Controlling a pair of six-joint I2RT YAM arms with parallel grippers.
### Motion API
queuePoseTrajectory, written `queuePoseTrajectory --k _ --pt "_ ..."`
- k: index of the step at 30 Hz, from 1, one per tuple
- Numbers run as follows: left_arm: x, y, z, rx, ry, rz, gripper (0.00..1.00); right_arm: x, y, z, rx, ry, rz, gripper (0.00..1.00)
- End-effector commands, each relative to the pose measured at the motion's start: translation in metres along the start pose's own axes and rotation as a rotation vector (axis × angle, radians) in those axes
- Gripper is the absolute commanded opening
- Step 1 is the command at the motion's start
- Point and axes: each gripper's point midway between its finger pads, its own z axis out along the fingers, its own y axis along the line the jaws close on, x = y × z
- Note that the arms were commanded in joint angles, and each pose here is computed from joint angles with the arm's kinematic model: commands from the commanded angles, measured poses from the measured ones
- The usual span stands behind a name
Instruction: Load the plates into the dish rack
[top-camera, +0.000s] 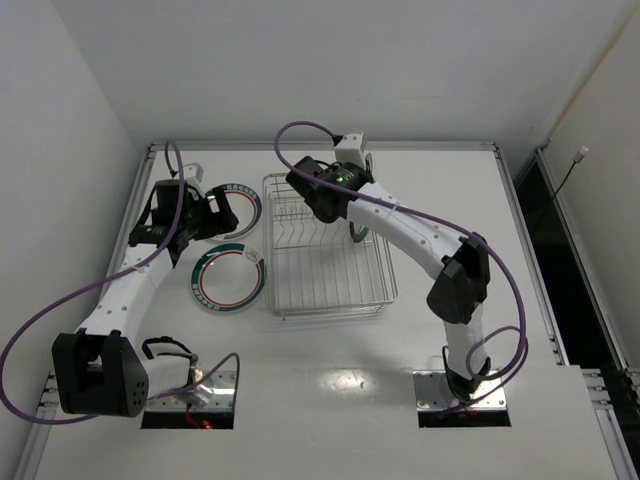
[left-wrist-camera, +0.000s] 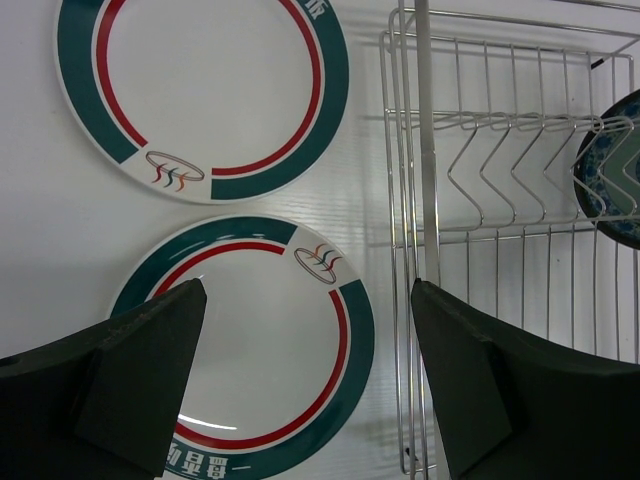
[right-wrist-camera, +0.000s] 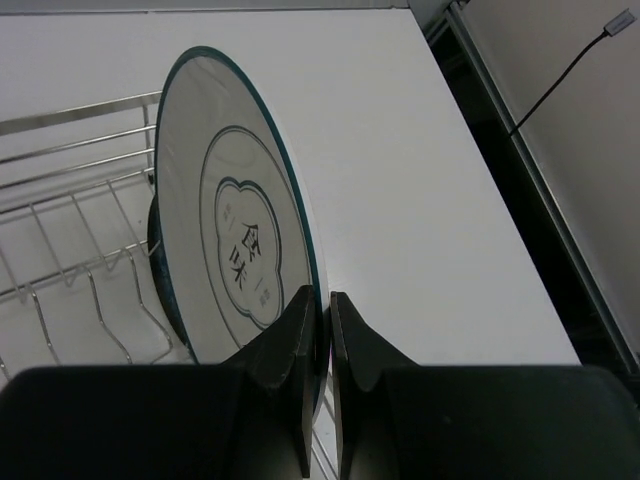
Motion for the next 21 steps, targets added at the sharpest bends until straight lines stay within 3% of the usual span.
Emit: queuePoseTrajectory --k 1,15,21 --pt "-0.021 -0.009 -0.003 0.026 -0.057 0.005 0.82 -0.036 -0.018 -0.012 0.000 -0.111 0.073 0.00" --pt "-0.019 0.001 -0.003 -0.035 -0.056 -0.019 0.82 0.023 0.039 0.004 -0.221 0.023 -0.082 0.03" --pt "-0.013 0.069 -0.008 -0.448 -0.038 -0.113 0.87 0.023 0.043 0.006 -0.255 0.076 -0.092 0.12"
